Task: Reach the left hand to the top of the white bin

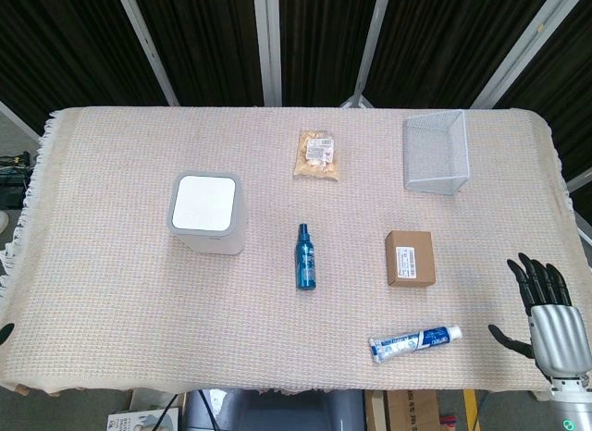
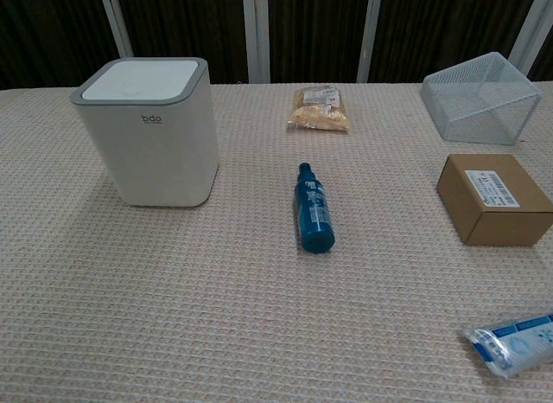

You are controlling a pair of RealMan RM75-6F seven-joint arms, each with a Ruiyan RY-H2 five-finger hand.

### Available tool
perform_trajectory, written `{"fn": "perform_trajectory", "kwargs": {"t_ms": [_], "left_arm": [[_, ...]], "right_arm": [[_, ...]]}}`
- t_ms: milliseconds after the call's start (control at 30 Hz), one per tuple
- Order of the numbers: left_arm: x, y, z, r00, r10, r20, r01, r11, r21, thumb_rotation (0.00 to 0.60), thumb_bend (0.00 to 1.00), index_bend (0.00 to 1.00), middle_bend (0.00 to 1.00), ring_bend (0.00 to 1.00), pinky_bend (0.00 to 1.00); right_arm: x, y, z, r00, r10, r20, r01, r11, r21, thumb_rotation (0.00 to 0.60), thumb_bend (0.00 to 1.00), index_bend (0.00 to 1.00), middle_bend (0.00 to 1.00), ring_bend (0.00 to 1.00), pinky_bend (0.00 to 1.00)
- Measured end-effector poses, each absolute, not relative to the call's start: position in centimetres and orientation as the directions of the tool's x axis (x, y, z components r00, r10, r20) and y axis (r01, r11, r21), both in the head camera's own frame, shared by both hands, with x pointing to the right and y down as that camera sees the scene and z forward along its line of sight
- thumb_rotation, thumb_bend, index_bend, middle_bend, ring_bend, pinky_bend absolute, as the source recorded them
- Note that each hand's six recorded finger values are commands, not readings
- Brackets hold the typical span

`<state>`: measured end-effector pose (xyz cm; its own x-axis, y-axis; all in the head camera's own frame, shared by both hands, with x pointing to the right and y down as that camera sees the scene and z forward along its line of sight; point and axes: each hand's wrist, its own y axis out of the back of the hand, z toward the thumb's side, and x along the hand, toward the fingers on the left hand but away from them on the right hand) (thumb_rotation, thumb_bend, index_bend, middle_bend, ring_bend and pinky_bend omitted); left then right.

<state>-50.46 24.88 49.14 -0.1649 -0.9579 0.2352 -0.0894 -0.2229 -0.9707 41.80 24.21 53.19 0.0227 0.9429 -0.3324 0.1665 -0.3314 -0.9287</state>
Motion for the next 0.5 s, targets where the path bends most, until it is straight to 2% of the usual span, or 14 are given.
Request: {"fn": "perform_trajectory", "kwargs": {"t_ms": [500], "left_arm": [[-50.19, 24.86, 49.39, -0.147, -0.958, 0.245, -0.09, -0.233, -0.968, 0.6, 0.11, 0.18, 0.12, 0.05, 0.09]], "right_arm": [[41.88, 24.08, 53.33, 0.015, 0.943, -0.332, 0.163, -0.329, -0.93, 0.6, 0.14, 0.1, 0.0, 0.02, 0.0]]}}
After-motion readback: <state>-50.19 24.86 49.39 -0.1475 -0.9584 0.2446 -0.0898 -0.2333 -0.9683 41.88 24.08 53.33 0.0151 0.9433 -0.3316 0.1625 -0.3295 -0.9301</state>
